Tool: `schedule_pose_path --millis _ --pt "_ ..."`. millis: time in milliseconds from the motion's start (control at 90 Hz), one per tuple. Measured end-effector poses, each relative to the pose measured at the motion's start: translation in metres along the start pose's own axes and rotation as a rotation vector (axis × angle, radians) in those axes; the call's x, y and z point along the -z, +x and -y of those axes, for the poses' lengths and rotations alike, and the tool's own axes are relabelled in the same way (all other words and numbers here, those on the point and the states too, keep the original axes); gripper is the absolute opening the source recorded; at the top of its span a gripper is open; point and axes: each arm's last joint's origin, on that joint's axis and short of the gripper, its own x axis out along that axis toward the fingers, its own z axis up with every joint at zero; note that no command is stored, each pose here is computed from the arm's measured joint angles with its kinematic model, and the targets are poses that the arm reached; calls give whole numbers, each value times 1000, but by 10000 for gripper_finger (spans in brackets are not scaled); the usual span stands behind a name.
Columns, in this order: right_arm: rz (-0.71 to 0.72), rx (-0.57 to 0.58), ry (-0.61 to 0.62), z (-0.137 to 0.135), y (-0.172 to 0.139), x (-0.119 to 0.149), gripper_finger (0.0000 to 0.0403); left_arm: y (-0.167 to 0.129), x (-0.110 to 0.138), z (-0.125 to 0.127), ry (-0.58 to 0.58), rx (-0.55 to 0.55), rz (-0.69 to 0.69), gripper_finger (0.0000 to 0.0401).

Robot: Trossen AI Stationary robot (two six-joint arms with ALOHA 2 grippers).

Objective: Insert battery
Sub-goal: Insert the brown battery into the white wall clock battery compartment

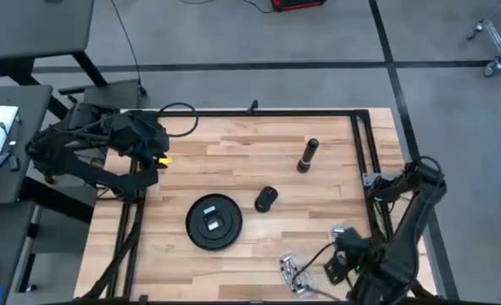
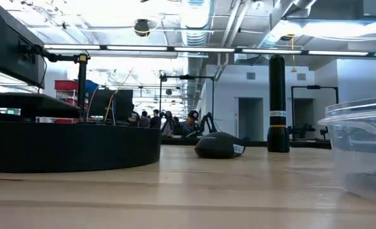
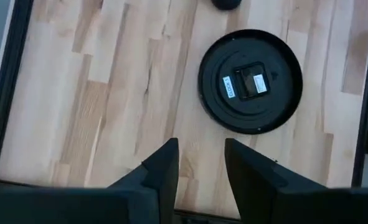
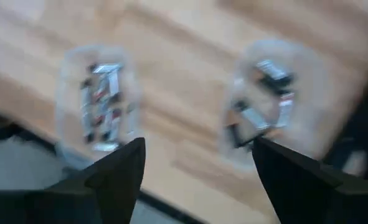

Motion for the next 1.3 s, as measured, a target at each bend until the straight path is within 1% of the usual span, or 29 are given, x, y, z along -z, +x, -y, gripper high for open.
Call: schedule_pose_path --millis 56,122,222,289,322,433,478,533,600,678,822,911,1000,1200,1300 --pt "-9 -2 20 9 -2 -6 282 0 0 0 0 0 0 109" --pt "-60 -14 31 17 4 -7 282 0 0 0 0 0 0 109" --pt "-164 -9 92 26 22 -12 282 0 0 0 0 0 0 109" --pt "-188 0 173 36 36 -17 282 0 0 0 0 0 0 109" --pt "-197 -11 195 38 44 -19 282 0 0 0 0 0 0 109" --pt "-223 -65 202 42 67 -25 282 0 0 0 0 0 0 109" --pt "-222 -80 163 43 74 -27 282 0 0 0 1 0 0 109" --pt "-226 -95 84 42 84 -27 282 0 0 0 0 0 0 109" --pt "-222 -77 -18 43 92 -30 282 0 0 0 0 -1 0 109" --pt "-215 -84 -112 44 98 -32 282 0 0 0 3 0 0 109" --pt "-190 -33 -292 52 111 -37 279 0 0 0 4 -10 1 109" --pt "-188 -13 -393 56 118 -37 268 0 0 0 -4 -20 6 109" --pt "-220 -23 -460 58 124 -35 241 0 -1 -1 -8 -23 11 109" --pt "-226 -26 -598 63 132 -34 149 0 -1 -1 -15 -23 13 109" --pt "-224 -24 -654 66 139 -33 112 0 -1 -1 -16 -23 14 109"
